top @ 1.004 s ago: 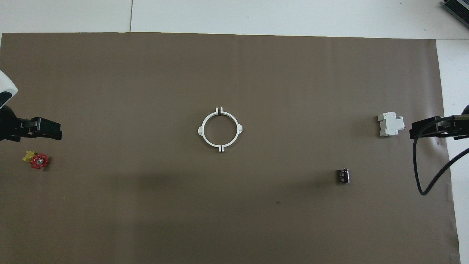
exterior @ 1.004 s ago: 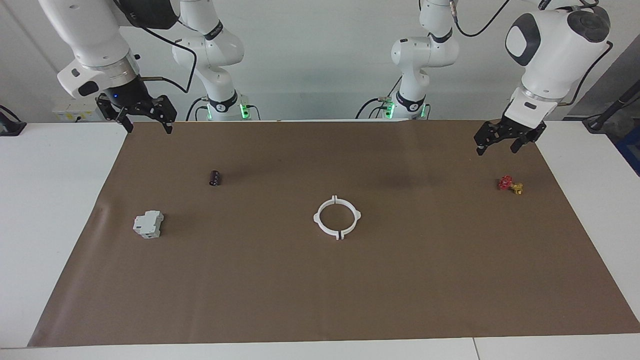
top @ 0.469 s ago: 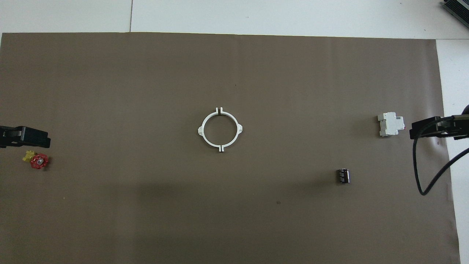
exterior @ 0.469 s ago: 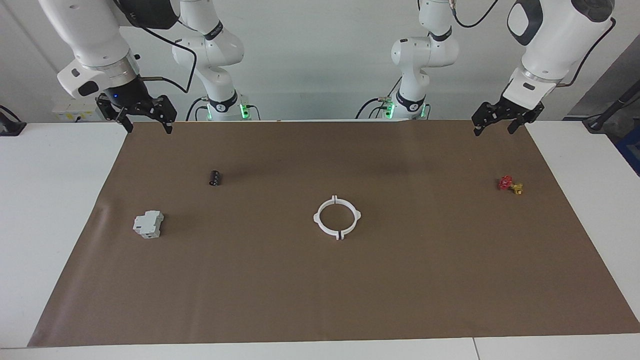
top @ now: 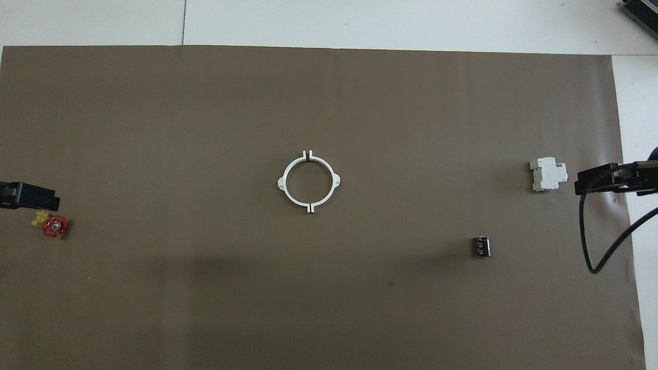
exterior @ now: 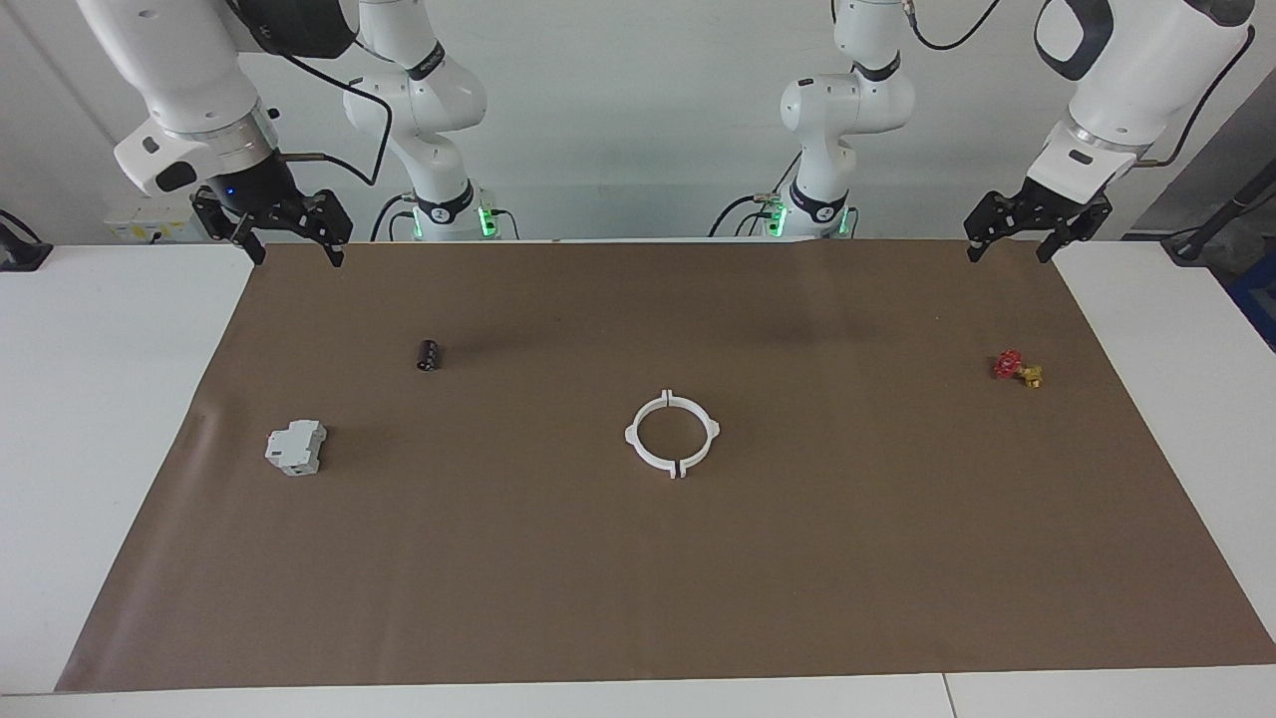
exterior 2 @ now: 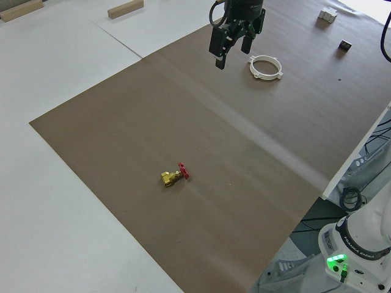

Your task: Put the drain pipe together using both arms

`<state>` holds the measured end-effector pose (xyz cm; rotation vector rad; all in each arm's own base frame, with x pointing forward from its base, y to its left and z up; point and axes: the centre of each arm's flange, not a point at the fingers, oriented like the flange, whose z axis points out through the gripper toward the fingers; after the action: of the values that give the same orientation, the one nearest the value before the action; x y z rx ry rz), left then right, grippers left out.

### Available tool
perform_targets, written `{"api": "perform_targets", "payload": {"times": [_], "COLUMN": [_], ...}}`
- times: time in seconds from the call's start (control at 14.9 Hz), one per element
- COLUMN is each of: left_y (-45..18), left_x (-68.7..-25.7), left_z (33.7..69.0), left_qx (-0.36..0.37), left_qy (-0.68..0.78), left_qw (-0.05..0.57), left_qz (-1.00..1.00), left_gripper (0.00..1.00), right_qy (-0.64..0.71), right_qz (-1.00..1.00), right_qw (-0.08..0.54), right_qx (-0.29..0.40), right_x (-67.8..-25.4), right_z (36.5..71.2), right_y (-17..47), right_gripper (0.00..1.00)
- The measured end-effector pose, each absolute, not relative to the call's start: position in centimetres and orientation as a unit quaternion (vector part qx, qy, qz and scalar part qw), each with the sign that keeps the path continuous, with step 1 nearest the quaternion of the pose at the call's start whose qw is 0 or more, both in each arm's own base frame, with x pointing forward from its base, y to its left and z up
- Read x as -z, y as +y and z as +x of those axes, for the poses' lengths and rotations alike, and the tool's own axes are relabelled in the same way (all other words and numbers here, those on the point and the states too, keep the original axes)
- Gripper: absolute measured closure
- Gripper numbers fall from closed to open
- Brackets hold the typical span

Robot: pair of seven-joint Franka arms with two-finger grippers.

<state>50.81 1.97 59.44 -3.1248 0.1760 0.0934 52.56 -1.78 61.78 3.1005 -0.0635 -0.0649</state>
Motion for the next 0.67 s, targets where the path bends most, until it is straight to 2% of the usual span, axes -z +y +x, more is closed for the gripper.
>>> {"api": "perform_targets", "payload": {"times": [0.67], "left_y": [1.6], "left_x": [-60.2], "left_z": [49.5], "left_qx": [-0.050], "left_qy": [0.060], "left_qw": [0.004], "left_qz": [-0.997], "left_gripper": [0.00], "right_qy": [-0.020], "right_qz": [0.999], "right_qw": [0.020], "right_qx": [0.021], "right_x": [-61.8], "right_z": [52.6], "right_y": [-1.8], "right_gripper": [0.00]}}
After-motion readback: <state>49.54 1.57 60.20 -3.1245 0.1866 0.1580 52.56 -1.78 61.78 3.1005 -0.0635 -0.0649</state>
